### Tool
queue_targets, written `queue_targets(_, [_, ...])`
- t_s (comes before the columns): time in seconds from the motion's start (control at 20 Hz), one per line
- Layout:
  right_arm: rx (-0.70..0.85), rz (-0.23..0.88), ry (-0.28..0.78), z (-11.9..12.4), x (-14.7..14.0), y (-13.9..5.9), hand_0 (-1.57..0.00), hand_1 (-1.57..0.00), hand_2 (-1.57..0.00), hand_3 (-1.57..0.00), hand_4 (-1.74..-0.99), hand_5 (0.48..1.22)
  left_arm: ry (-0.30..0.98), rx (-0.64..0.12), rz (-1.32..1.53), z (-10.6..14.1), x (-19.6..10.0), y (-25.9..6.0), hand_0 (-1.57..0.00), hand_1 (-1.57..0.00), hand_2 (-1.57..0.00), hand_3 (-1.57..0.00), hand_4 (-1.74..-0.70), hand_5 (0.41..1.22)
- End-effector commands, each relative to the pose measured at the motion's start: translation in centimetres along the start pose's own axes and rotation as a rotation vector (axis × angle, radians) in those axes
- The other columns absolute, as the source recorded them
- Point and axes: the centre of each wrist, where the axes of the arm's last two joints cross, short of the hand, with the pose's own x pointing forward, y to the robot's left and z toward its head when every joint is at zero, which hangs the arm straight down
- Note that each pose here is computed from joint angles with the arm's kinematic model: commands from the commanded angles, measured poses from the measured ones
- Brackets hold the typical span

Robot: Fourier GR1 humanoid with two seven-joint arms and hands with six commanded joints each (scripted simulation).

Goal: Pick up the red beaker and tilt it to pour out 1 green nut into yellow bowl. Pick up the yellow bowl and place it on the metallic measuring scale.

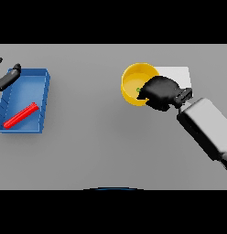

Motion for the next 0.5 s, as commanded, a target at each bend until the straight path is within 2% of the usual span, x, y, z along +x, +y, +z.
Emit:
queue_targets(0.0, [-0.008, 0.004, 0.008, 0.3, -0.7, -0.2, -1.57, -1.57, -1.52, -1.15, -1.741, 1.220, 0.003, 0.000, 0.008, -0.1, 0.0, -0.2, 0.00, 0.00, 0.00, 0.00, -0.73, 0.704])
queue_targets(0.3, [-0.063, -0.033, 0.133, 0.7, -4.8, -0.1, -1.57, -1.57, -1.54, -1.15, -1.741, 1.221, 0.034, 0.004, 0.003, 0.0, 0.1, -0.1, 0.00, 0.00, 0.00, 0.00, -0.73, 0.724])
queue_targets(0.45, [-0.072, -0.031, 0.180, 0.7, -6.8, 0.8, -1.57, -1.57, -1.55, -1.15, -1.741, 1.221, 0.025, 0.005, 0.015, 0.2, 0.0, -0.2, 0.00, 0.00, 0.00, 0.00, -0.74, 0.734])
